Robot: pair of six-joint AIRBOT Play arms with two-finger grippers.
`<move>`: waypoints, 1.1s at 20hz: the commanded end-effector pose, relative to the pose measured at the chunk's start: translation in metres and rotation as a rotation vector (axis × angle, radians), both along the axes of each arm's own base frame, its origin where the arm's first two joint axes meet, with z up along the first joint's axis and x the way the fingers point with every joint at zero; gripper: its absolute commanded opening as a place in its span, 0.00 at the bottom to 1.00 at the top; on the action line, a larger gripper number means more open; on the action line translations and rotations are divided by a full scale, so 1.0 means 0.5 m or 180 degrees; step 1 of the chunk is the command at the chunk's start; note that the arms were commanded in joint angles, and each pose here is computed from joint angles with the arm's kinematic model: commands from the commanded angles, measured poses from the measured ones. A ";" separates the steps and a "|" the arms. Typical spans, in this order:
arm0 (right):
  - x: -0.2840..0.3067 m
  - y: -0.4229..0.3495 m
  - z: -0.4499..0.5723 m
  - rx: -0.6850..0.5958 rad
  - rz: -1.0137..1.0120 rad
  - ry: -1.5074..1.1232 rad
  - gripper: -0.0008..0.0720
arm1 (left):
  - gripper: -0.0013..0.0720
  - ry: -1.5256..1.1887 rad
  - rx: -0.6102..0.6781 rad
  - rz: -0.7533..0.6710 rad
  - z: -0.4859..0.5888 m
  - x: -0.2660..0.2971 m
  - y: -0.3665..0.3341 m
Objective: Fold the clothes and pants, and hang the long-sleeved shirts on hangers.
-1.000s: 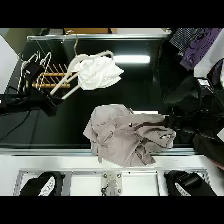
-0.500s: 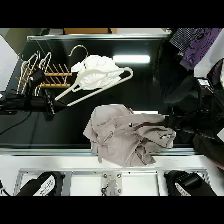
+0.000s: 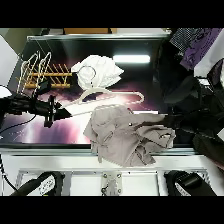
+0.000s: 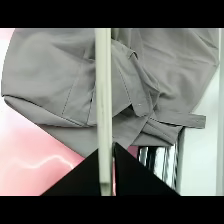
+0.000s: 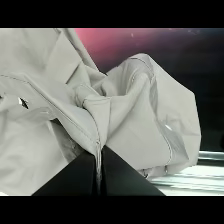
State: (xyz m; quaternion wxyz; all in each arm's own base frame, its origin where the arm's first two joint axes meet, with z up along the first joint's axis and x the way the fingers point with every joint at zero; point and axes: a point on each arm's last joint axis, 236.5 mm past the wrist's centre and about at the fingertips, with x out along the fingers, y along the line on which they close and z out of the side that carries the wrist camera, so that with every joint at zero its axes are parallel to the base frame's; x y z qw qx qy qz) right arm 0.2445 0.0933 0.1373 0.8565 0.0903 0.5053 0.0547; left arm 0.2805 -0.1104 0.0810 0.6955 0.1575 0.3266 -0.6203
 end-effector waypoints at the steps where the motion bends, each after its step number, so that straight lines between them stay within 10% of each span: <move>1: 0.024 -0.009 0.030 0.0027 -0.0076 -0.0119 0.03 | 0.03 0.0047 -0.0049 -0.0177 0.003 -0.022 -0.004; 22: 0.048 -0.035 0.060 -0.0279 0.0153 0.0070 0.03 | 0.03 -0.0265 0.0101 -0.0211 -0.013 0.022 -0.116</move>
